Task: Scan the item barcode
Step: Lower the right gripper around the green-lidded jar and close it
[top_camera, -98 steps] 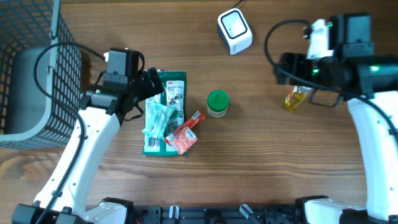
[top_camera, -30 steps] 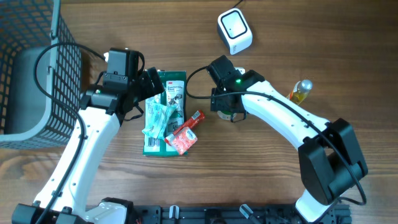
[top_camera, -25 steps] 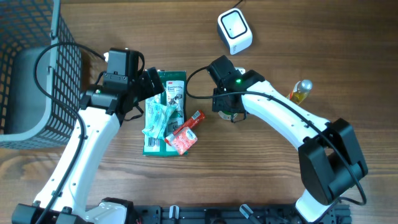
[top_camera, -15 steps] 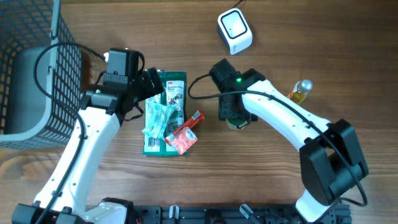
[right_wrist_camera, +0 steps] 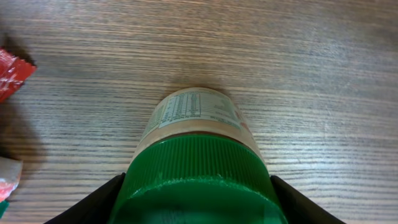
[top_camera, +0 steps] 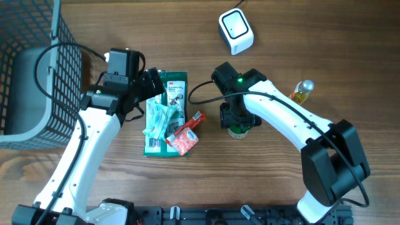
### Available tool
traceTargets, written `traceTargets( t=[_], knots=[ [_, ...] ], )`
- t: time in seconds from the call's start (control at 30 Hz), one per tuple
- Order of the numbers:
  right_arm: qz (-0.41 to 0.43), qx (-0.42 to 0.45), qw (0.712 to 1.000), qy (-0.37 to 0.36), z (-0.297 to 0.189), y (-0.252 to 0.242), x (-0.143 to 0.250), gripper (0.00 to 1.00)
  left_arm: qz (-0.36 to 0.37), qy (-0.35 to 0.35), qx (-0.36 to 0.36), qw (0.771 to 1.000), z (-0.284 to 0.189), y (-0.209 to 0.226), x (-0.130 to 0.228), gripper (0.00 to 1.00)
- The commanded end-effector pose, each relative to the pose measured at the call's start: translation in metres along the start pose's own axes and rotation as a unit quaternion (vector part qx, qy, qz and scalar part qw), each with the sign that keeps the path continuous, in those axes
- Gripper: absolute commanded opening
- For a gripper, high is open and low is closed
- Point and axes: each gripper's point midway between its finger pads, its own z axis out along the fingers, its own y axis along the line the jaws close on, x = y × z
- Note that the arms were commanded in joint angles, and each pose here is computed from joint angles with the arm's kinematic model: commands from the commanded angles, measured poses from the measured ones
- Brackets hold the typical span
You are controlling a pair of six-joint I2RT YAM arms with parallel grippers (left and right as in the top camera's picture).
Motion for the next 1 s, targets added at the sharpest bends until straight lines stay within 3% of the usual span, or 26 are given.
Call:
traceTargets(
  t=[0.0, 0.13, 0.17, 0.27, 0.3, 0.4, 0.47, 0.73, 0.87, 0.93, 0.97],
  knots=[
    [-0.043, -0.010, 0.999, 0.013, 0.010, 0.005, 0.004, 0.68, 0.002, -0.005, -0.004, 1.000, -0.001, 0.002, -0.003, 1.00],
    [-0.075, -0.035, 0.997, 0.004, 0.010, 0.015, -0.001, 0.72, 0.002, -0.005, -0.004, 1.000, -0.001, 0.002, -0.003, 1.00],
    [-0.074, -0.035, 0.997, 0.003, 0.010, 0.015, -0.001, 0.82, 0.002, -0.005, -0.004, 1.000, -0.001, 0.002, -0.003, 1.00],
    [-0.054, -0.036, 0.998, 0.006, 0.010, 0.015, 0.000, 1.00, 0.002, -0.005, -0.004, 1.000, -0.001, 0.002, -0.003, 1.00],
    [-0.039, -0.035, 0.999, 0.008, 0.010, 0.015, 0.001, 1.00, 0.002, -0.005, -0.004, 1.000, -0.001, 0.002, -0.003, 1.00],
    [0.038, -0.034, 0.999, 0.017, 0.010, 0.014, 0.004, 0.83, 0.002, -0.005, -0.004, 1.000, -0.001, 0.002, -0.003, 1.00],
    [0.046, -0.041, 0.998, 0.022, 0.009, 0.017, 0.005, 0.80, 0.002, -0.005, -0.004, 1.000, -0.001, 0.002, -0.003, 1.00],
    [-0.060, -0.046, 0.997, 0.005, 0.015, 0.018, 0.001, 0.76, 0.002, -0.005, -0.004, 1.000, -0.001, 0.002, -0.003, 1.00],
    [-0.070, -0.052, 0.996, -0.006, 0.034, 0.019, 0.002, 0.81, 0.002, -0.005, -0.004, 1.000, -0.001, 0.002, -0.003, 1.00],
    [-0.067, -0.059, 0.996, -0.011, 0.034, 0.022, 0.000, 1.00, 0.002, -0.005, -0.004, 1.000, -0.001, 0.002, -0.003, 1.00],
    [-0.058, -0.062, 0.996, -0.014, 0.031, 0.023, -0.002, 1.00, 0.002, -0.005, -0.004, 1.000, -0.001, 0.002, -0.003, 1.00]
  ],
)
